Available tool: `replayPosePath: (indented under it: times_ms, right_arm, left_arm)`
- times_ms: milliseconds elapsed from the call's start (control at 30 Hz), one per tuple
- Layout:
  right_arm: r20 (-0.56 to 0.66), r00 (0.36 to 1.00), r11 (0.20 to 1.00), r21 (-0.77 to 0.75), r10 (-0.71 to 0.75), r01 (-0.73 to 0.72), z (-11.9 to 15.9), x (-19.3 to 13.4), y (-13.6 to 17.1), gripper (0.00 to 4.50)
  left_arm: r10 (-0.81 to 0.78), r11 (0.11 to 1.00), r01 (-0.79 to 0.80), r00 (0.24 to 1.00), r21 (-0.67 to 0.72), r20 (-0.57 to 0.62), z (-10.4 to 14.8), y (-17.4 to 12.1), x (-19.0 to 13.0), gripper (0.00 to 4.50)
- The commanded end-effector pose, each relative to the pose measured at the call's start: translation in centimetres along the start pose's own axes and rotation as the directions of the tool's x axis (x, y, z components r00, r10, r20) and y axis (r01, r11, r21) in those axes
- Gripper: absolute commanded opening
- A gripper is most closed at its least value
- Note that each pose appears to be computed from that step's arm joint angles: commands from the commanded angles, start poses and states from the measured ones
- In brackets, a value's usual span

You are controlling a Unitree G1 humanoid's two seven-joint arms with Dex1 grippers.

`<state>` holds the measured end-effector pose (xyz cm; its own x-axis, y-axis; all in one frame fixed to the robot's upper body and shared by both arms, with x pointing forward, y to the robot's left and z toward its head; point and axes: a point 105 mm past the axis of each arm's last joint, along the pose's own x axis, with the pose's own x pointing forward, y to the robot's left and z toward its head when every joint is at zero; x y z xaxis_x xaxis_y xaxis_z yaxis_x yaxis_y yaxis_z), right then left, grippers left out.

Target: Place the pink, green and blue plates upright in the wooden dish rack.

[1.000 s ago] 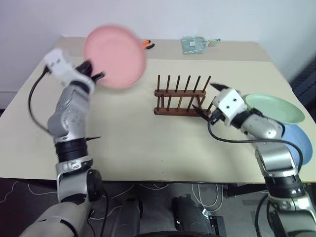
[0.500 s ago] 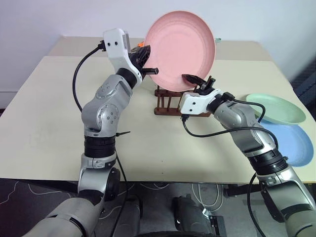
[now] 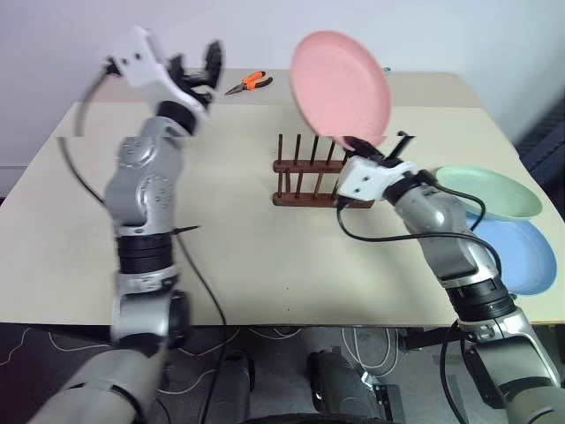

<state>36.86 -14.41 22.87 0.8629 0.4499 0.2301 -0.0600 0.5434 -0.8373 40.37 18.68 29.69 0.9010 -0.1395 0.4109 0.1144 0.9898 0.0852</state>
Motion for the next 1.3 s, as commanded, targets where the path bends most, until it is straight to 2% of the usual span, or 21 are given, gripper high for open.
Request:
replayPosePath:
  times_ms: [33,100,133,200,267,333,633,800,933,1033,1100,1200,1300]
  right_arm:
    - [0.133,0.981,0.906,0.416,-0.139,0.072,3.1,-1.4,-3.7,0.0]
    - [0.15,0.978,0.776,0.63,-0.147,0.02,3.5,-2.1,-3.9,0.0]
    - [0.171,0.974,0.696,0.718,-0.146,-0.021,3.9,-2.5,-3.8,0.0]
    - [0.17,0.974,0.594,0.803,-0.148,-0.05,4.0,-2.9,-3.8,0.0]
    - [0.13,0.983,0.564,0.825,-0.128,-0.036,3.1,-3.2,-3.5,0.0]
    - [0.098,0.99,0.565,0.825,-0.1,-0.024,2.3,-3.4,-3.2,0.0]
    - [0.097,0.995,0.538,0.839,-0.001,-0.081,1.4,-4.0,-1.8,0.0]
    - [0.109,0.994,0.526,0.844,0.023,-0.105,1.0,-3.9,-1.6,0.0]
    - [0.11,0.994,0.463,0.88,0.019,-0.107,0.4,-3.8,-1.8,0.0]
    - [0.094,0.995,0.381,0.92,0.012,-0.092,-0.6,-3.9,-2.2,0.0]
    - [0.084,0.996,0.362,0.928,0.018,-0.085,-1.1,-3.9,-2.3,0.0]
    - [0.057,0.997,0.471,0.879,0.046,-0.072,-1.6,-4.1,-2.7,1.06]
    - [0.036,0.998,0.594,0.802,0.046,-0.056,-1.8,-4.3,-3.5,2.5]
  left_arm:
    - [-0.334,0.94,0.337,0.941,0.06,-0.045,-2.7,-4.9,-1.9,3.85]
    - [-0.484,0.874,0.485,0.873,0.018,-0.057,-3.7,-7.1,-3.6,3.85]
    - [-0.579,0.815,0.579,0.813,-0.025,-0.069,-4.4,-8.6,-4.9,3.85]
    - [-0.705,0.709,0.699,0.705,-0.09,-0.079,-5.2,-10.9,-7.0,3.85]
    - [-0.816,0.577,0.807,0.565,-0.126,-0.122,-6.4,-13.4,-9.7,3.85]
    - [-0.856,0.516,0.842,0.499,-0.157,-0.134,-6.8,-14.6,-11.0,3.85]
    - [-0.897,0.441,0.874,0.42,-0.205,-0.137,-7.1,-16.2,-12.6,3.85]
    - [-0.9,0.432,0.878,0.407,-0.205,-0.155,-7.5,-16.3,-13.1,3.85]
    - [-0.902,0.429,0.88,0.404,-0.206,-0.151,-7.4,-16.4,-13.3,3.85]
    - [-0.903,0.426,0.882,0.401,-0.201,-0.157,-7.5,-16.6,-13.4,3.85]
    - [-0.902,0.427,0.882,0.401,-0.197,-0.16,-7.5,-16.5,-13.4,3.85]
    - [-0.901,0.428,0.881,0.402,-0.2,-0.162,-7.5,-16.5,-13.4,3.91]
    - [-0.902,0.426,0.882,0.398,-0.199,-0.166,-7.6,-16.6,-13.5,3.91]
